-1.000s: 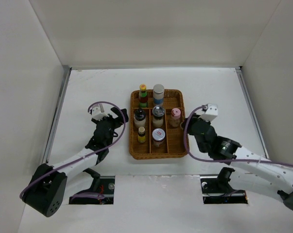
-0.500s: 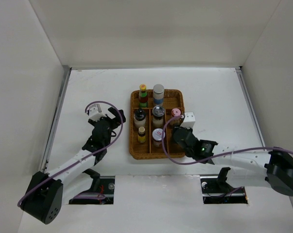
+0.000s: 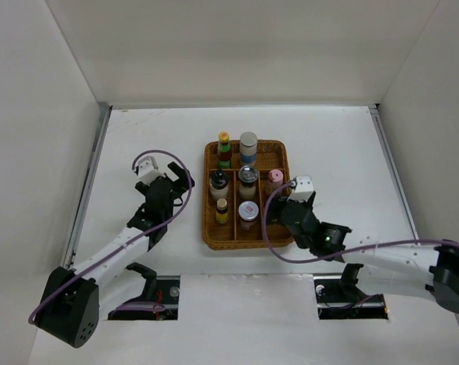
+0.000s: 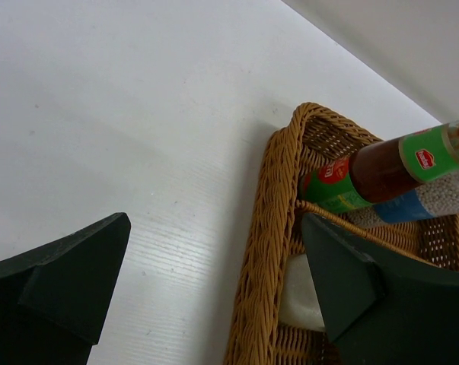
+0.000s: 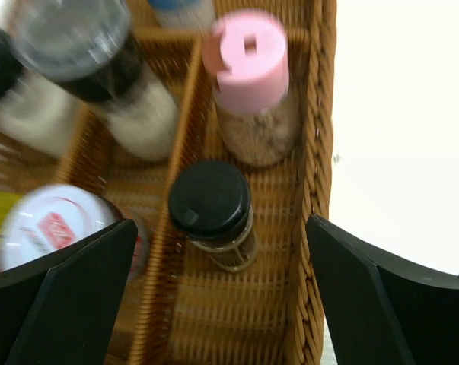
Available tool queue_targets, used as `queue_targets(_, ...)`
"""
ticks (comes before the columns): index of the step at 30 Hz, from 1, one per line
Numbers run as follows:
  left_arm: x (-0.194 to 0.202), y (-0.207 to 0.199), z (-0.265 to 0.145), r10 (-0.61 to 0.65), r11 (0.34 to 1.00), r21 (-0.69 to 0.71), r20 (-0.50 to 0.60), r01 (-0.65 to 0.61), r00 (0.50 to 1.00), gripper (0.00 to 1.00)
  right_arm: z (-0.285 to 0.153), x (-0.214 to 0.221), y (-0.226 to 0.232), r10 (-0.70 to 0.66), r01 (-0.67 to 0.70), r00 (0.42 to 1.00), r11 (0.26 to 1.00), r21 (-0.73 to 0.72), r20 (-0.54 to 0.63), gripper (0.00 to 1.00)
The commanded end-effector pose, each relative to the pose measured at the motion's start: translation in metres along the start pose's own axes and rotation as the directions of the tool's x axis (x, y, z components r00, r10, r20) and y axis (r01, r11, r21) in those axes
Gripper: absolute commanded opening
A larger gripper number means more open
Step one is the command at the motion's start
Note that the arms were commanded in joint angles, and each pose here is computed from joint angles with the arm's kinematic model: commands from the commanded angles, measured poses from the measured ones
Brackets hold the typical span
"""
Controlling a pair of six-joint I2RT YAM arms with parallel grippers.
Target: Organize the condiment bottles
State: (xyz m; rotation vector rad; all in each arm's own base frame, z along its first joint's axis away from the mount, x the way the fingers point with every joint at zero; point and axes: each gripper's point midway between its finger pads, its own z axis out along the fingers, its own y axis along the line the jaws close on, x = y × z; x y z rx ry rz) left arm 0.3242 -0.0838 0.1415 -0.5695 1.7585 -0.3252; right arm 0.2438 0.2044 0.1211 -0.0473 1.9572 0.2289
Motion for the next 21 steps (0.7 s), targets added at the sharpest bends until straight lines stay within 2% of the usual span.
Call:
queue_targets(1,-0.015,-0.007,0.003,-0.011,1.0,-0.027,0.014,0.011,1.0,1.0,-0.017,-0.046,0.006,0.1,-0.093,0.987,0.994,-0.062,0.126,1.0)
queue_targets(6,-0.023,-0.012,0.0,-0.012,1.0,-0.026,0.018,0.013,1.0,1.0,-0.03,-0.092,-0.015,0.187,-0.173,0.954,0.982,-0.079,0.236,1.0)
queue_targets(11,-0.035,-0.021,-0.004,-0.022,1.0,-0.012,0.03,0.022,0.999,1.0,-0.024,-0.114,-0.059,0.26,-0.28,0.907,0.96,0.014,0.331,1.0)
queue_targets(16,-0.04,-0.027,-0.006,-0.013,1.0,-0.007,0.017,0.014,1.0,1.0,-0.007,-0.106,-0.103,0.371,-0.434,0.843,0.897,0.083,0.389,1.0)
queue_targets(21,-0.038,-0.022,-0.004,0.001,1.0,-0.03,0.006,-0.001,1.0,1.0,0.01,-0.086,-0.108,0.444,-0.492,0.832,0.868,0.072,0.334,1.0)
